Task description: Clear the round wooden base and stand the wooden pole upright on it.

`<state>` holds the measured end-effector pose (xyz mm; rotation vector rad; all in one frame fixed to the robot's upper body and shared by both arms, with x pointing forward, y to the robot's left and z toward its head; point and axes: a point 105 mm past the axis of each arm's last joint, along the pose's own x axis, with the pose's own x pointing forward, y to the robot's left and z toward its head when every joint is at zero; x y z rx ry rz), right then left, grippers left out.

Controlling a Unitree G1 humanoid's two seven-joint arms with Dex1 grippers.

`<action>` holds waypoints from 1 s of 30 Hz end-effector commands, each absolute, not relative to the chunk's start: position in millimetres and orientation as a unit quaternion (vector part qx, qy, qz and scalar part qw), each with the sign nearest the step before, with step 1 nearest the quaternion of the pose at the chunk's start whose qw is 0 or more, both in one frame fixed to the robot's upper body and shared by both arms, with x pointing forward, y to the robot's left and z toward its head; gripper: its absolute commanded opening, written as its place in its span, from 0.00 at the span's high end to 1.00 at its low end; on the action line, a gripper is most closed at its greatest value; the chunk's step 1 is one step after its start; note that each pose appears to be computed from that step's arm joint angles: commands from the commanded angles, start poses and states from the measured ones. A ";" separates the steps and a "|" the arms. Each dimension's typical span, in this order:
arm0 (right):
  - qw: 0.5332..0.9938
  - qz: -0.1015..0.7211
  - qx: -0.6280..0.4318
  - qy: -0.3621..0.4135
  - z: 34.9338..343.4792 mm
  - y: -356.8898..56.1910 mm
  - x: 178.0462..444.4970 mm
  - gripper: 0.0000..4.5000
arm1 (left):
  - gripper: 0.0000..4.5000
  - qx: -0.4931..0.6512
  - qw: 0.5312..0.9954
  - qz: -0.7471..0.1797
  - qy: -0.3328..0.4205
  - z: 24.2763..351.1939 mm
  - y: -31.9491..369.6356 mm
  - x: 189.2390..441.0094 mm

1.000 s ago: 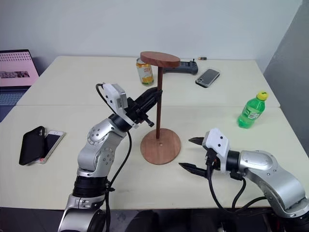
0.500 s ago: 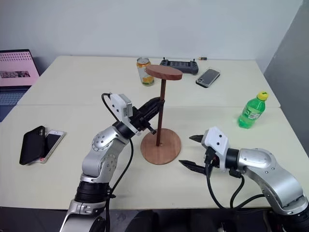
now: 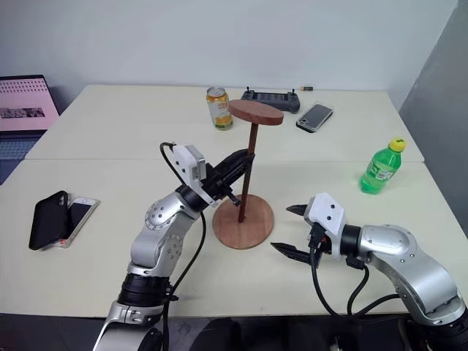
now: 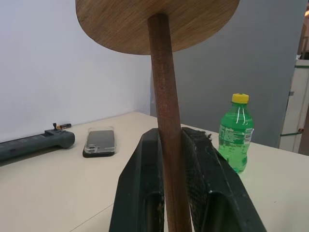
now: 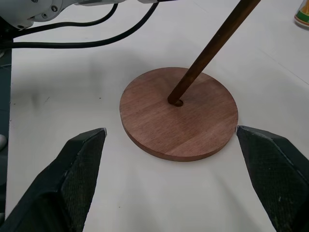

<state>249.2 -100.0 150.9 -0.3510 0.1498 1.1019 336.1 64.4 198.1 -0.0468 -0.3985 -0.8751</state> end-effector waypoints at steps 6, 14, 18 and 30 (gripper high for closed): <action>0.822 0.545 -0.158 0.047 165.4 -93.4 238.5 0.00 | 0.94 -0.068 0.937 -0.308 -0.149 222.6 128.4 359.0; 0.804 0.578 -0.135 0.042 173.7 -85.8 238.0 0.00 | 0.94 -0.093 0.955 -0.253 0.125 173.3 197.1 353.1; 0.799 0.586 -0.130 0.039 175.6 -82.1 239.6 0.00 | 0.94 -0.115 0.940 -0.248 0.202 153.8 205.5 341.7; 0.796 0.589 -0.132 0.038 173.8 -80.9 237.9 0.00 | 0.94 -0.143 0.923 -0.208 0.290 113.4 213.0 328.5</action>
